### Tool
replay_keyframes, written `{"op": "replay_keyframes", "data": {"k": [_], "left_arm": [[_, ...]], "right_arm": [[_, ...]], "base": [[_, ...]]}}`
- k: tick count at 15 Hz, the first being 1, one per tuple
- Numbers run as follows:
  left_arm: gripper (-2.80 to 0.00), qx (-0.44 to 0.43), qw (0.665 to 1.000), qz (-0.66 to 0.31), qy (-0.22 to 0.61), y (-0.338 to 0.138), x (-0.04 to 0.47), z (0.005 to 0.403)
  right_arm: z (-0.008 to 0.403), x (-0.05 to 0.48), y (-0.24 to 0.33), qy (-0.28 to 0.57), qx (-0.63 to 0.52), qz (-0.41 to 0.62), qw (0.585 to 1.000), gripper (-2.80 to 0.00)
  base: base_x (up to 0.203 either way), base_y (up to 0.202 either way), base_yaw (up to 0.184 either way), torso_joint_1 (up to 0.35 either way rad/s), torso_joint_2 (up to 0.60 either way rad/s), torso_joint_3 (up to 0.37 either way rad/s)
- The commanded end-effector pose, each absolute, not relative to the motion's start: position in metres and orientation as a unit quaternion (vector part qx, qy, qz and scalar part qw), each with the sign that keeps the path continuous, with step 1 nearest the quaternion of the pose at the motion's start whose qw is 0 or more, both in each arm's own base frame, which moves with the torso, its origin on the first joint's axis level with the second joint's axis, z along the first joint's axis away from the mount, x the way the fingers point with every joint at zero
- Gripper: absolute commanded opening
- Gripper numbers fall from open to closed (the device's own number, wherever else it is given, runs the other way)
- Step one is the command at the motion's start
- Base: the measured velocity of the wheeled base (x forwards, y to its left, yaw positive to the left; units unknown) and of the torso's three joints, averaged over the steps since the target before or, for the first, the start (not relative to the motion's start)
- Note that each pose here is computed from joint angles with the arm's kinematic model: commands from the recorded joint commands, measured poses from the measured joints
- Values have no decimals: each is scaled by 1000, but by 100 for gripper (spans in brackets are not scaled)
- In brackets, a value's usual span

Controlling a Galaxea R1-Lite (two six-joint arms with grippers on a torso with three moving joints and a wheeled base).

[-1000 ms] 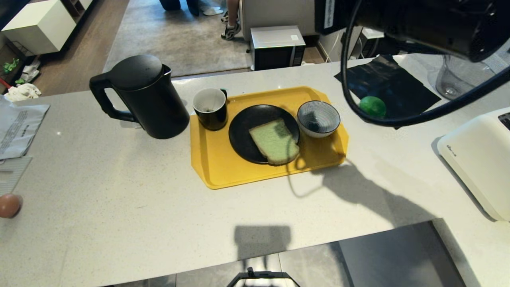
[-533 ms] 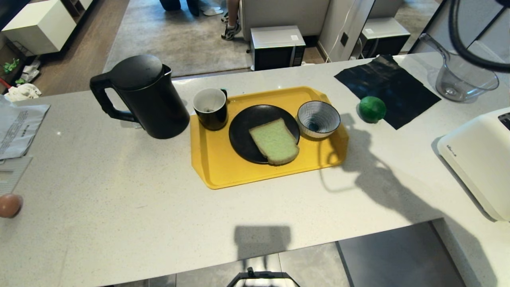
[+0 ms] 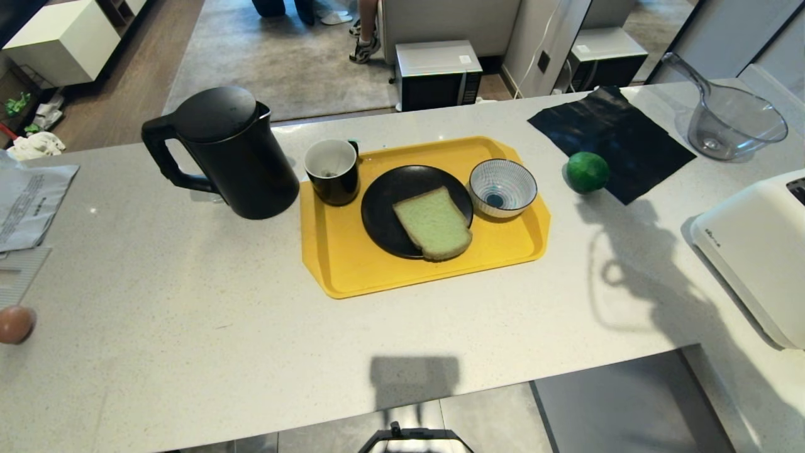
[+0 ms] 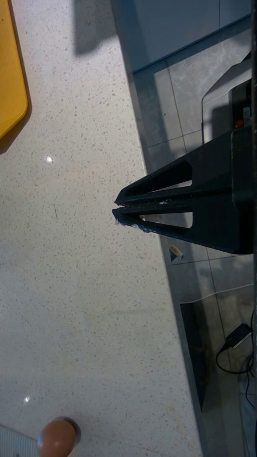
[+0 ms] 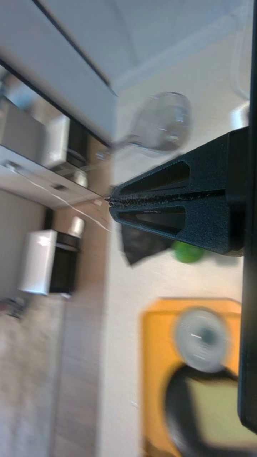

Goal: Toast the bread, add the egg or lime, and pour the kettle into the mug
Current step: Pick up the egg

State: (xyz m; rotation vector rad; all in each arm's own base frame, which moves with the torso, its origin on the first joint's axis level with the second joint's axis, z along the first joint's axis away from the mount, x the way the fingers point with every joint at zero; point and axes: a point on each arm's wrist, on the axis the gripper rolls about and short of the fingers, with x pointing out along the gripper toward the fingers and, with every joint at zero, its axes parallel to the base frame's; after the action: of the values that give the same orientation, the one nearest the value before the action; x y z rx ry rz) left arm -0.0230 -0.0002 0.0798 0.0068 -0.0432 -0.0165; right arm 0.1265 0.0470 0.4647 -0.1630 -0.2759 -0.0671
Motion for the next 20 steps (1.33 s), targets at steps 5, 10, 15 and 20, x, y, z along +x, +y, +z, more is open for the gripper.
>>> {"op": "replay_keyframes", "data": {"k": [5, 10, 15, 20], "left_arm": [[-280, 3, 1000, -8, -15, 0, -22, 75], [-280, 3, 1000, -8, -15, 0, -22, 75], [-280, 3, 1000, -8, -15, 0, -22, 75], [-280, 3, 1000, -8, -15, 0, -22, 75]], "right_arm": [[409, 33, 4, 5, -2, 39, 999, -280], [334, -25, -6, 15, 5, 92, 996, -280], [273, -65, -12, -1, 19, 77, 997, -280], [225, -57, -5, 18, 27, 26, 999, -280]], "base": [[0, 0, 0, 0, 0, 0], [0, 0, 0, 0, 0, 0], [0, 0, 0, 0, 0, 0], [0, 0, 0, 0, 0, 0]]}}
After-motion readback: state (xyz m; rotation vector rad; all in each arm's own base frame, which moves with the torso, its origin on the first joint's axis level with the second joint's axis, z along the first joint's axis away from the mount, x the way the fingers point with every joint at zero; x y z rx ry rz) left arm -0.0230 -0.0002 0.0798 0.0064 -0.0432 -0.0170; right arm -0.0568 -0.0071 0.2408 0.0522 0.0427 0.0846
